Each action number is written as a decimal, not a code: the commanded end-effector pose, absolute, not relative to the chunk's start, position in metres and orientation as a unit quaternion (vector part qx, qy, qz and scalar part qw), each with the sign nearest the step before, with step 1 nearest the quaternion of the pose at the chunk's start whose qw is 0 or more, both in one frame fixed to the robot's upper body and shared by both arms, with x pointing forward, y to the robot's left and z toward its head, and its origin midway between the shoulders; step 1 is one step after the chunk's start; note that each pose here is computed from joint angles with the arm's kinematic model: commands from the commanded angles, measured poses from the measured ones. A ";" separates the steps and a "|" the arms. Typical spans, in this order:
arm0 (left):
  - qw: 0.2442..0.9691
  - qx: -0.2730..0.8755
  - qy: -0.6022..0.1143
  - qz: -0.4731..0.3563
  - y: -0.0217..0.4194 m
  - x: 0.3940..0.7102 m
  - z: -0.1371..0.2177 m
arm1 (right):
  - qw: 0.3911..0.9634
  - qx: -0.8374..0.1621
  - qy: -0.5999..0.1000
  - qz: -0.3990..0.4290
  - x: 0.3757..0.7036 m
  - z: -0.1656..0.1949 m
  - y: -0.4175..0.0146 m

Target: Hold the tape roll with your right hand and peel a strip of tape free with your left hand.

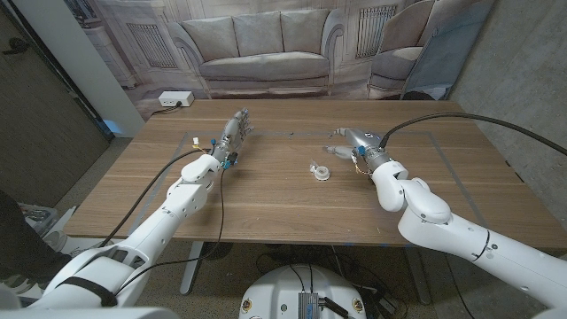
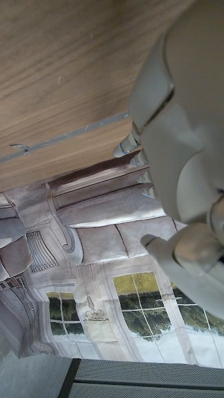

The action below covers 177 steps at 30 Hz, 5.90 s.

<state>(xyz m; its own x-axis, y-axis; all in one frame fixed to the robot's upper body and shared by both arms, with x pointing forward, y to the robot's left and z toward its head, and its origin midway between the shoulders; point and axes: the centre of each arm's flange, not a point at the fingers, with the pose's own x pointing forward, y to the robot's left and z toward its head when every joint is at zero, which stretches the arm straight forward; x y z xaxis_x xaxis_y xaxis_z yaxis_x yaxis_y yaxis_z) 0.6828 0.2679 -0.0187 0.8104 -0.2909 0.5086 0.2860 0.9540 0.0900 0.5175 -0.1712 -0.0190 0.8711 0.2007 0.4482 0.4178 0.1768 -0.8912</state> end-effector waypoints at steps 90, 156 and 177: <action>0.953 0.000 -0.264 -0.151 0.273 0.695 -0.017 | 0.736 -0.652 -0.165 -0.074 0.549 -0.092 -0.130; 0.952 0.005 -0.262 -0.160 0.266 0.705 -0.009 | 0.700 -0.669 -0.215 -0.129 0.555 -0.094 -0.138; 0.943 0.017 -0.281 -0.176 0.253 0.695 0.000 | 0.703 -0.632 -0.269 -0.186 0.548 -0.092 -0.145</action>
<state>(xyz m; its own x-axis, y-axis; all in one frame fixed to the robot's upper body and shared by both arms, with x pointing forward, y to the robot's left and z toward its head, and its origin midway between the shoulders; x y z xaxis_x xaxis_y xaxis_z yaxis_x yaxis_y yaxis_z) 0.7012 0.2613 -0.0059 0.8024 -0.3158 0.5063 0.3098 0.9456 0.0989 0.5503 -0.1409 -0.0923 0.8282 0.1007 0.5514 0.5417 0.1085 -0.8335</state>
